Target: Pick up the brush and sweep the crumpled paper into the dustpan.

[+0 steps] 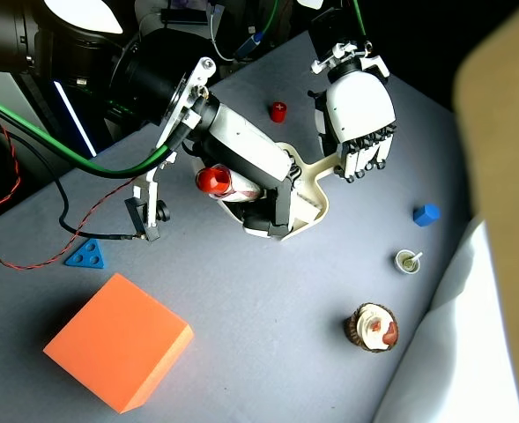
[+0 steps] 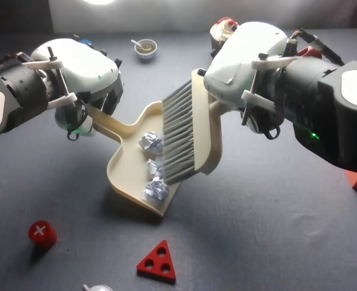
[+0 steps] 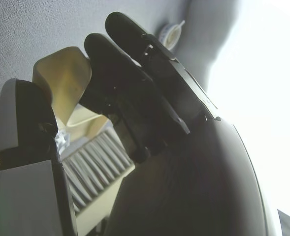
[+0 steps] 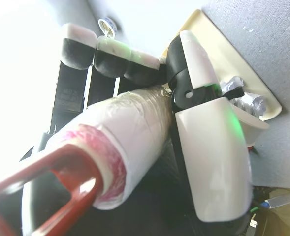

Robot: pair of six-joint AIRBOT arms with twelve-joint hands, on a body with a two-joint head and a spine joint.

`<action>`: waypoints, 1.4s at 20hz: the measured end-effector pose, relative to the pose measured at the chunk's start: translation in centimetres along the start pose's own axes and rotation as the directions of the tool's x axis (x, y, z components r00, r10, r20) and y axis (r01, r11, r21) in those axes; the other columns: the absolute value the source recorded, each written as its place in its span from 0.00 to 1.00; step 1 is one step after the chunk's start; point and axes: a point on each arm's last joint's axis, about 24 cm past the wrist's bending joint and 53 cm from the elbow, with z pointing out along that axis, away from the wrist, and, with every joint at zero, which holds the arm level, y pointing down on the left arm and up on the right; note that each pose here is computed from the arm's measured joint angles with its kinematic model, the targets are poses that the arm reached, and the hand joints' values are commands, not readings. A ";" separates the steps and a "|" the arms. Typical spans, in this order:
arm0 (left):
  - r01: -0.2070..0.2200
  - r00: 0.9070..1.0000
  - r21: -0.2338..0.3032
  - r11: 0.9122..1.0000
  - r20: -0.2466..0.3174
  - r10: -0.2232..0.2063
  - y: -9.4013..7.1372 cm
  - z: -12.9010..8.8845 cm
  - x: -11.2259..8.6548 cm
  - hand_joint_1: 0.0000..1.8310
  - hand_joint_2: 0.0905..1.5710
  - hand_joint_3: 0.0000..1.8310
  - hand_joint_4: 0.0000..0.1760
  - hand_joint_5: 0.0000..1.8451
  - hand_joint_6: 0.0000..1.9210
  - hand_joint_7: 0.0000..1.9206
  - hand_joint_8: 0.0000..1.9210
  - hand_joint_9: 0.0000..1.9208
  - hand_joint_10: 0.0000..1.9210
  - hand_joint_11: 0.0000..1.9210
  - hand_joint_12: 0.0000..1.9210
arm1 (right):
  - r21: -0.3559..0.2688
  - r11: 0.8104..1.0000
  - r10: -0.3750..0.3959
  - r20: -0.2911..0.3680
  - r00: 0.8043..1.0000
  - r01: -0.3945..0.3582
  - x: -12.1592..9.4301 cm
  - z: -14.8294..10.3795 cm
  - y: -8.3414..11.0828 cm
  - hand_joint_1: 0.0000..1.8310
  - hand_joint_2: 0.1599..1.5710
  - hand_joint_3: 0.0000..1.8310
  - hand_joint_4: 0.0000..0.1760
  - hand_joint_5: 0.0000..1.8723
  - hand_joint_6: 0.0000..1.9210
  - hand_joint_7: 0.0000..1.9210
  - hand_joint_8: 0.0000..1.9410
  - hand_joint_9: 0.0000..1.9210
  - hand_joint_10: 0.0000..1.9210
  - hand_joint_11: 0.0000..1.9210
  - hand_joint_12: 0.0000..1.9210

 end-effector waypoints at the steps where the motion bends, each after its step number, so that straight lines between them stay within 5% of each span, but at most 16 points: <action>1: 0.001 1.000 0.001 1.000 0.004 -0.001 -0.1 0.0 -0.2 0.69 0.67 0.00 0.00 0.57 0.53 0.56 0.36 0.59 0.00 0.45 0.28 | 0.002 1.000 -0.005 0.008 1.000 0.005 -0.2 0.0 -0.1 0.65 0.81 0.00 0.00 0.41 1.00 0.51 1.00 0.53 1.00 0.52 1.00; 5: 0.001 1.000 0.002 1.000 0.005 -0.001 -0.1 0.0 -0.2 0.68 0.68 0.00 0.00 0.57 0.54 0.54 0.39 0.58 0.00 0.43 0.29 | 0.014 1.000 -0.005 0.010 1.000 0.005 -0.3 0.2 -0.5 0.64 0.80 0.00 0.06 0.38 1.00 0.51 1.00 0.52 1.00 0.52 1.00; 14: 0.004 1.000 0.003 1.000 0.004 -0.004 -0.2 0.0 -0.2 0.69 0.67 0.00 0.00 0.58 0.52 0.54 0.38 0.59 0.00 0.43 0.29 | 0.048 0.999 0.011 0.012 1.000 -0.012 -0.3 0.5 -2.1 0.64 0.82 0.00 0.00 0.37 1.00 0.49 1.00 0.51 1.00 0.51 1.00; 22: 0.008 1.000 0.004 1.000 0.002 -0.008 -0.3 0.0 -0.1 0.68 0.67 0.00 0.00 0.57 0.53 0.54 0.38 0.59 0.00 0.44 0.30 | 0.143 0.989 0.036 0.004 0.999 -0.036 0.0 0.0 -7.4 0.64 0.82 0.00 0.00 0.38 1.00 0.50 1.00 0.52 1.00 0.52 1.00; 28: 0.014 1.000 0.008 1.000 -0.001 -0.014 -0.5 0.0 0.0 0.68 0.68 0.00 0.00 0.56 0.54 0.53 0.40 0.58 0.00 0.43 0.31 | 0.132 0.990 0.049 -0.039 0.998 -0.044 2.0 -1.5 -8.0 0.64 0.82 0.00 0.00 0.38 1.00 0.49 1.00 0.51 1.00 0.51 1.00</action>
